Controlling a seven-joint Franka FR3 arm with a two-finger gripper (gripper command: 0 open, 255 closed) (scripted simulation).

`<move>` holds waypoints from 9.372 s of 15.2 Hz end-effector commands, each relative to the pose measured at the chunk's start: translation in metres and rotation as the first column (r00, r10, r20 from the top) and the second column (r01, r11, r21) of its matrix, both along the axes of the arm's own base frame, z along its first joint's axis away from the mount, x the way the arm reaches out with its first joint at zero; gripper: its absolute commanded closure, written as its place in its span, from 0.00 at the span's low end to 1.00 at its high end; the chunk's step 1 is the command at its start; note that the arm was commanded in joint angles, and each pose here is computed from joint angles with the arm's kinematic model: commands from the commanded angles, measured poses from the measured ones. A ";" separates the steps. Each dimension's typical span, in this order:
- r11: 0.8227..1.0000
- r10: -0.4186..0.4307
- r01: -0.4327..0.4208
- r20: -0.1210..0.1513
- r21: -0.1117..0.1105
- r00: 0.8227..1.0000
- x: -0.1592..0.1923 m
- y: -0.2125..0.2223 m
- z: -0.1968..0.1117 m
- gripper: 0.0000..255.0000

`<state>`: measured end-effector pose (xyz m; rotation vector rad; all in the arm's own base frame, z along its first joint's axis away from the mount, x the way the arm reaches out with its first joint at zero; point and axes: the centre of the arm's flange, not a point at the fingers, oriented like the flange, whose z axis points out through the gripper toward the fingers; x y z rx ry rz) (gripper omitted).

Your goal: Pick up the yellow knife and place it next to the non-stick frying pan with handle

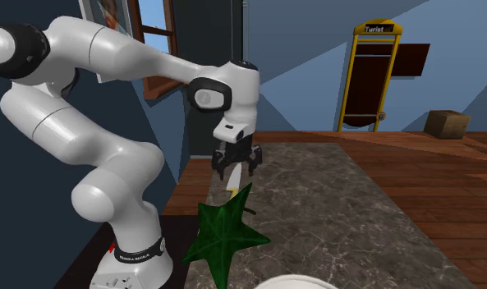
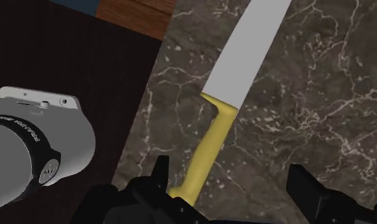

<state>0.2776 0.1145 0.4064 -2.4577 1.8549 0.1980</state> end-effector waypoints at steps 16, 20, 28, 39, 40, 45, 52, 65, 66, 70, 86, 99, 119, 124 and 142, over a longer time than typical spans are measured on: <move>0.983 -0.179 0.180 -0.043 0.025 0.983 -0.002 0.022 -0.069 0.00; 0.983 -0.179 0.180 -0.043 0.025 0.983 -0.002 0.022 -0.069 1.00; 0.983 -0.179 0.180 -0.043 0.025 0.983 -0.002 0.022 -0.069 1.00; 0.983 -0.179 0.180 -0.043 0.025 0.983 -0.002 0.022 -0.011 1.00; 0.983 -0.179 0.180 -0.043 0.025 0.983 -0.002 0.022 -0.006 1.00; 0.983 -0.179 0.180 -0.043 0.025 0.983 -0.002 0.022 0.021 1.00; 0.983 -0.179 0.180 -0.043 0.025 0.983 -0.002 -0.005 0.045 1.00; 0.983 -0.179 0.180 -0.043 0.025 0.983 -0.008 -0.176 0.045 1.00; 0.983 -0.179 0.180 -0.043 0.025 0.983 -0.009 -0.189 0.045 1.00; 0.983 -0.179 0.180 -0.043 0.025 0.983 -0.010 -0.242 0.045 1.00; 0.983 -0.179 0.180 -0.043 0.025 0.983 -0.017 -0.453 0.045 1.00; 0.983 -0.179 0.180 -0.043 0.025 0.983 -0.023 -0.624 0.045 1.00; 0.983 -0.179 0.180 -0.043 0.025 0.983 -0.029 -0.811 0.013 1.00; 0.983 -0.179 0.180 -0.043 0.025 0.983 -0.029 -0.811 -0.013 1.00; 0.983 -0.179 0.180 -0.043 0.025 0.983 -0.029 -0.811 -0.057 0.00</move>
